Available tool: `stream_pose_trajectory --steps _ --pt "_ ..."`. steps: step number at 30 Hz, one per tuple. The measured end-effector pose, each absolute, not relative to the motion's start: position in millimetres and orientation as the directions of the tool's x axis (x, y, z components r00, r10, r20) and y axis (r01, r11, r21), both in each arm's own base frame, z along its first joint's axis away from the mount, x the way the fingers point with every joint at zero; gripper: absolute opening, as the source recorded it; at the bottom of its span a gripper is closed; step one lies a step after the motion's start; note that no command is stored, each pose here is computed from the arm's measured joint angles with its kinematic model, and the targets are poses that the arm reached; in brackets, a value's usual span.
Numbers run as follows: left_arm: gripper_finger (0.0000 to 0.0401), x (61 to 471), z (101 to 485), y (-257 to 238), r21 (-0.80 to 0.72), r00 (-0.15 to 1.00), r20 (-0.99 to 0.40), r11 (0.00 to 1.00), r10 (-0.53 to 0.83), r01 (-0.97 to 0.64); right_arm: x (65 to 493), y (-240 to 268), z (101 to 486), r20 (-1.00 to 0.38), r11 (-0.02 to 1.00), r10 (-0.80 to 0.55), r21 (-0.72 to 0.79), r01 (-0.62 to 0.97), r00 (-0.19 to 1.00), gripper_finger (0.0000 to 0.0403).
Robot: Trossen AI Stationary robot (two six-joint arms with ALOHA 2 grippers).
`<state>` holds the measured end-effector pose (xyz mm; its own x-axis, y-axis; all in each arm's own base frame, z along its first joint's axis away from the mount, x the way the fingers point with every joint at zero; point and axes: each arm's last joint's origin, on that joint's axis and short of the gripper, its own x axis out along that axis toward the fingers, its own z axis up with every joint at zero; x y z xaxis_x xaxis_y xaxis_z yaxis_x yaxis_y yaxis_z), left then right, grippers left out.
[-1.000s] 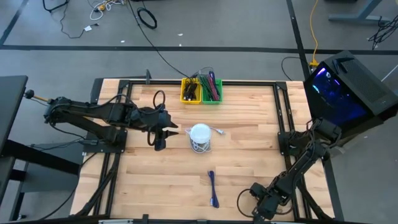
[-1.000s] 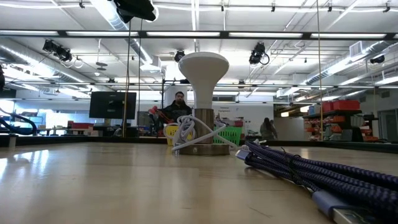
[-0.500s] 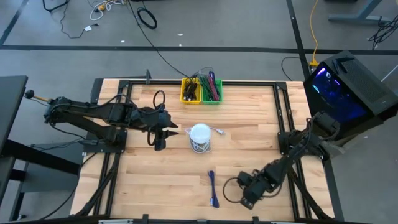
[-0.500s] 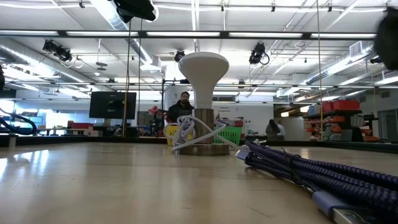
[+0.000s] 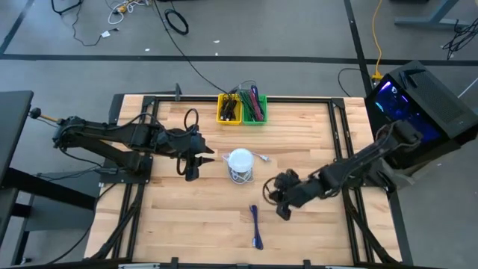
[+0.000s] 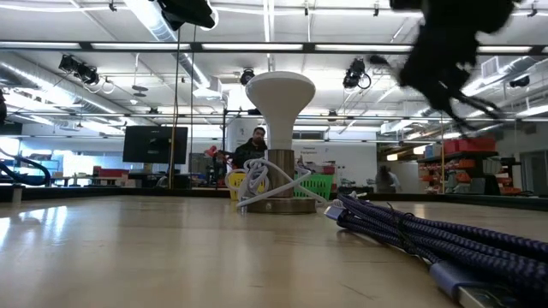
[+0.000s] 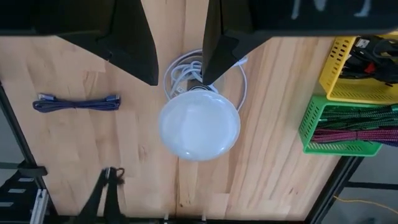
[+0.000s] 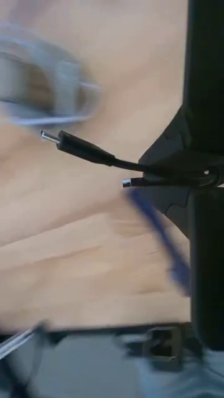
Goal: Pick & Place USB Port
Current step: Put the black charger cable into the yellow bin
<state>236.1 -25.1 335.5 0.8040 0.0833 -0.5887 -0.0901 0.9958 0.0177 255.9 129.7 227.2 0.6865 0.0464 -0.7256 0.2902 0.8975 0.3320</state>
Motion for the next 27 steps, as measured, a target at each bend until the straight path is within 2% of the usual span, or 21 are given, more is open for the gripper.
stream_pose_trajectory --steps 5,9,12,18,24,27 --pt "0.0128 241 343 -26 0.038 0.856 -0.511 0.997 0.076 -0.066 259 112 266 -0.512 0.945 -0.036 0.262 0.196 0.858 0.0015" --pt "0.0128 252 353 -27 0.08 0.919 -0.391 0.996 0.056 -0.026 264 98 289 -0.36 0.971 -0.053 0.2 0.132 0.931 0.0015" --pt "0.0128 261 361 -28 0.106 0.958 -0.287 0.994 0.026 0.005 269 88 301 -0.273 0.984 -0.061 0.143 0.103 0.96 0.0015" --pt "0.0128 279 360 -26 0.126 0.979 -0.201 0.992 0.029 -0.003 278 70 316 -0.129 0.997 -0.032 0.064 0.04 0.991 0.0015" --pt "0.0128 301 345 -16 0.127 0.974 -0.216 0.991 0.065 -0.038 279 51 329 -0.03 1.0 -0.02 0.021 0.021 0.999 0.0015" --pt "0.0128 311 338 -12 0.123 0.976 -0.215 0.992 0.014 0.013 280 43 332 -0.008 1.0 -0.01 0.005 0.01 1.0 0.0015"
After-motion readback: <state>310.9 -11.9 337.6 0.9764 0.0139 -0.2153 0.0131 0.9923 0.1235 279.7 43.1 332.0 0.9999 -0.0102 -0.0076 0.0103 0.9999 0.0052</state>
